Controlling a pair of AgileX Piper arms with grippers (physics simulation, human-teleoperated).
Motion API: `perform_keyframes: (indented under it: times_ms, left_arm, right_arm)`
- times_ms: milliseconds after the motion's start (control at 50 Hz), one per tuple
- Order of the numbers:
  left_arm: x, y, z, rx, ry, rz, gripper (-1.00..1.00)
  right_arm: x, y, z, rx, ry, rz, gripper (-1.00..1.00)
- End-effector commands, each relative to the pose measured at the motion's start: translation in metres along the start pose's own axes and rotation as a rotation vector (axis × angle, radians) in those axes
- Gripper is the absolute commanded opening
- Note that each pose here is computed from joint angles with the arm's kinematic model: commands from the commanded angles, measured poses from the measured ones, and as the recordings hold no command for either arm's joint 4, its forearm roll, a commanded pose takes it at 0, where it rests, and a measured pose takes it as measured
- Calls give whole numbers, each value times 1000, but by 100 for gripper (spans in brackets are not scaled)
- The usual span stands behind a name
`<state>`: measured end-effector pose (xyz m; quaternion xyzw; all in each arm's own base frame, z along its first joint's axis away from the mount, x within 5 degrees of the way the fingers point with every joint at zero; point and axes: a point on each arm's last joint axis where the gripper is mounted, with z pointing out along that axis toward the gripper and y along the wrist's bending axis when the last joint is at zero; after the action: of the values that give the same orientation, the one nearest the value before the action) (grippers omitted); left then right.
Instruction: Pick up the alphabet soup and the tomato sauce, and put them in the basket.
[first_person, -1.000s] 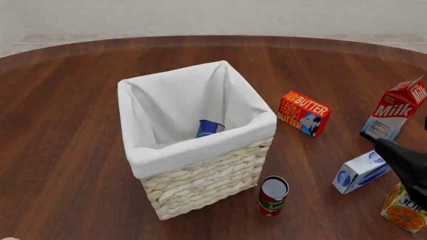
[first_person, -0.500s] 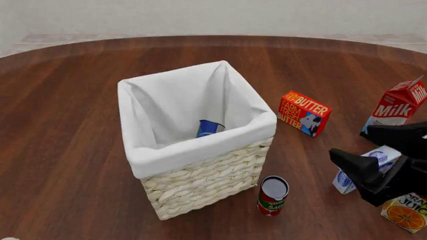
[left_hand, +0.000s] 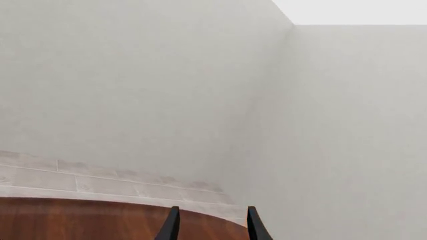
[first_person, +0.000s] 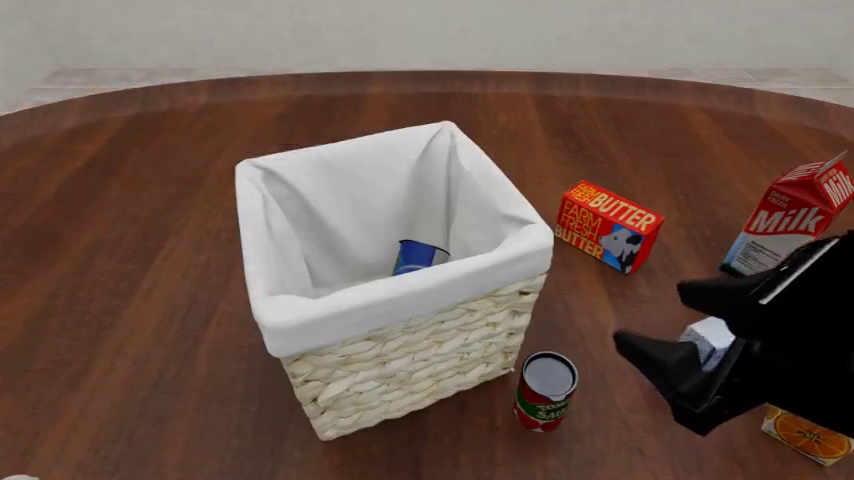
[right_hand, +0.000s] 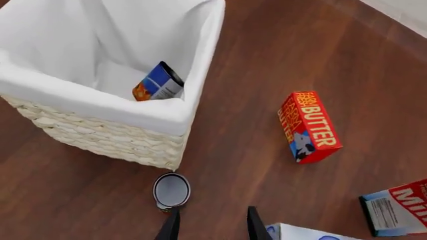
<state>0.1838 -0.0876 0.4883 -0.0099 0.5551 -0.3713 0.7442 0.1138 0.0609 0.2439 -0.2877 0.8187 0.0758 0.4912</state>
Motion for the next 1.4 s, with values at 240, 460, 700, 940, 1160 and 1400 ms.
perform_keyframes:
  times_ms: [240, 460, 700, 940, 1160, 1400]
  left_arm:
    - [4, 3, 2, -6, 5, 2, 100]
    - [9, 4, 3, -3, 12, -3, 100]
    - [11, 5, 2, -2, 12, -9, 100]
    - [13, 7, 1, -6, 10, -16, 100]
    - [15, 9, 1, -12, 9, -18, 100]
    - [17, 11, 2, -16, 12, -20, 100]
  right_arm:
    - [8, 15, 25, -85, 47, -36, 100]
    - [15, 20, 38, -110, 81, -50, 100]
    - [18, 26, 48, -133, 98, -58, 100]
    - [23, 32, 57, -160, 119, -70, 100]
    - [28, 36, 62, -173, 132, -73, 100]
    - [35, 39, 72, -178, 154, -71, 100]
